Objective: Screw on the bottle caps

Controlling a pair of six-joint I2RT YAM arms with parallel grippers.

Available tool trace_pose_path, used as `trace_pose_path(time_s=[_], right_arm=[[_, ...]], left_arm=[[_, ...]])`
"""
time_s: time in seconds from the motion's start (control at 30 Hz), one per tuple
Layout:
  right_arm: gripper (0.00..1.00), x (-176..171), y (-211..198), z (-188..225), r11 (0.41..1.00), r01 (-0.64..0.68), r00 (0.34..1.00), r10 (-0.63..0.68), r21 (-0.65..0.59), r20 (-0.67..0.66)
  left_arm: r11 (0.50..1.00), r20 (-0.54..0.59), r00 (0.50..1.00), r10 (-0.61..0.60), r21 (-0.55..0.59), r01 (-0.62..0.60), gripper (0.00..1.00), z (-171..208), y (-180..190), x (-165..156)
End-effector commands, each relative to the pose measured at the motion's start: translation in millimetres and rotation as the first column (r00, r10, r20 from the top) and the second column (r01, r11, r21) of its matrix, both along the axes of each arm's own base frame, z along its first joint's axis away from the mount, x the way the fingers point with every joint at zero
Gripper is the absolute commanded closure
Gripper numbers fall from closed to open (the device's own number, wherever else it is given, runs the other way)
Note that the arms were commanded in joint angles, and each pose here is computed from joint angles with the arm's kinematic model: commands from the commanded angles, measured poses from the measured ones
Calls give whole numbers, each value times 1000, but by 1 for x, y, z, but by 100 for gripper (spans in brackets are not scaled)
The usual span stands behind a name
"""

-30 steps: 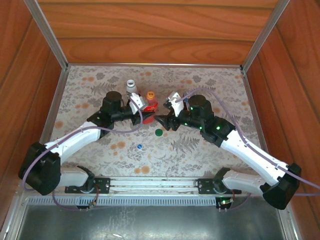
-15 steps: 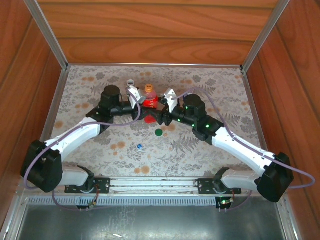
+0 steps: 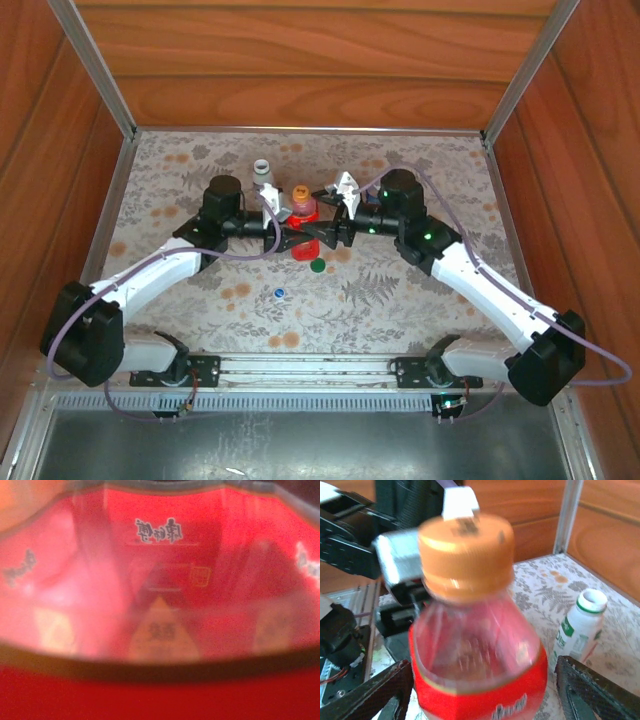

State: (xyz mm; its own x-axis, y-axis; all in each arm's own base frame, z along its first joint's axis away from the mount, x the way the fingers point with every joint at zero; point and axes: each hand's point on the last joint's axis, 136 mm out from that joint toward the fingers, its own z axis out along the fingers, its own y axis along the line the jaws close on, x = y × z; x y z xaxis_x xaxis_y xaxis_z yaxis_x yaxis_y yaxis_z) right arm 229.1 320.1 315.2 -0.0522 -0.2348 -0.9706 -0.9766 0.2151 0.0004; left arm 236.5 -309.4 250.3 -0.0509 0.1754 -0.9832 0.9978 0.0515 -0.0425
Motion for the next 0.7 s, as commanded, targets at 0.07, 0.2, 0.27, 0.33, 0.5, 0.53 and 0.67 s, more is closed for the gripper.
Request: trace_pose_path(time_s=[0.07,0.2,0.27,0.33,0.5,0.53,0.67], right_arm=[[30,-19,6,-6,978,-194,981,192,-72,-36],[41,-24,7,-8,959,-261,964,253,-108,-84],[41,-27,7,-7,950,-289,955,278,-120,-104],[41,-29,7,-5,943,-307,949,294,-126,-112],[30,-27,8,-10,941,-308,950,296,-138,-100],[30,-27,9,-9,941,-309,950,298,-138,-99],[32,-24,12,-9,936,-325,944,313,-132,-105]], left_arm=[[995,17,995,-99,-23,99,51,3,-5,-13],[996,31,996,-84,-15,84,50,-1,-3,-13],[996,34,996,-82,-15,83,50,0,-3,-13],[996,36,996,-84,-17,85,50,1,-3,-14],[996,36,996,-86,-17,87,50,1,-3,-14],[996,35,996,-87,-18,88,50,1,-3,-14],[996,37,995,-88,-21,89,50,3,-3,-15]])
